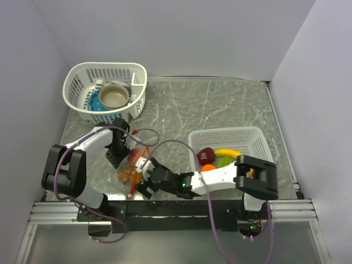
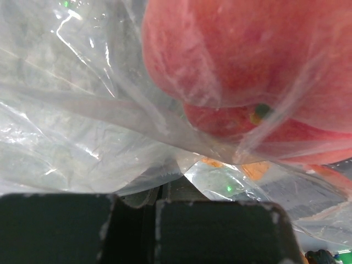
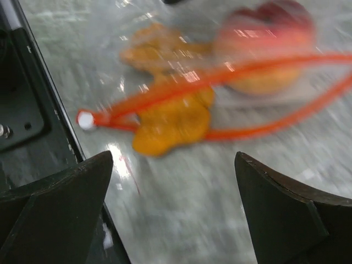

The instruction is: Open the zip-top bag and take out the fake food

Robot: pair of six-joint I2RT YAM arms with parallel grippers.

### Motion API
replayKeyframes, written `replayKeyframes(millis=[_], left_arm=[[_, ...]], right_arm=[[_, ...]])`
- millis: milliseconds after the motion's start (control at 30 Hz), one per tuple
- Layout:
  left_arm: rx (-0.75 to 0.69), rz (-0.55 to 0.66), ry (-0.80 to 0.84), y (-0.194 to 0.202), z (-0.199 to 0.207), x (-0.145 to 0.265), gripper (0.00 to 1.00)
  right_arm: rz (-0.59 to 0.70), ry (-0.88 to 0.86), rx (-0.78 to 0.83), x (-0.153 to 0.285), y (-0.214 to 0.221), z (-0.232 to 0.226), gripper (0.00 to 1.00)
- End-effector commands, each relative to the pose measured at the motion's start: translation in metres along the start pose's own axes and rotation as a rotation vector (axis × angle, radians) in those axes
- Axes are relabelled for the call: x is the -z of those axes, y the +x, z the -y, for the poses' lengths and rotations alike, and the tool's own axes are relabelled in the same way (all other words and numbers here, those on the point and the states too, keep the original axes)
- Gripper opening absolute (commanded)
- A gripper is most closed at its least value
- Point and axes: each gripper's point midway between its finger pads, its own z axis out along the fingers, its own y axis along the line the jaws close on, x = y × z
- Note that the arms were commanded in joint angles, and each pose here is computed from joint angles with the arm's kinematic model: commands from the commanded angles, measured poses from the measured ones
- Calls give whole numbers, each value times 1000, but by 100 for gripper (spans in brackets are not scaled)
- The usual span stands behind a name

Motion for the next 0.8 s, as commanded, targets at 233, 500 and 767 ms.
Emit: replayKeyframes(millis=[233, 500, 767], left_arm=[[-13, 30, 22, -6, 5, 8, 1], [-24, 27, 18, -3, 5, 9, 1], [-21, 8, 0, -1, 1, 4, 1]], right_arm=[[64, -94, -7, -49, -27, -10, 100], [20, -94, -28, -52, -9, 7, 100], [47, -127, -42, -26, -10, 4, 99]])
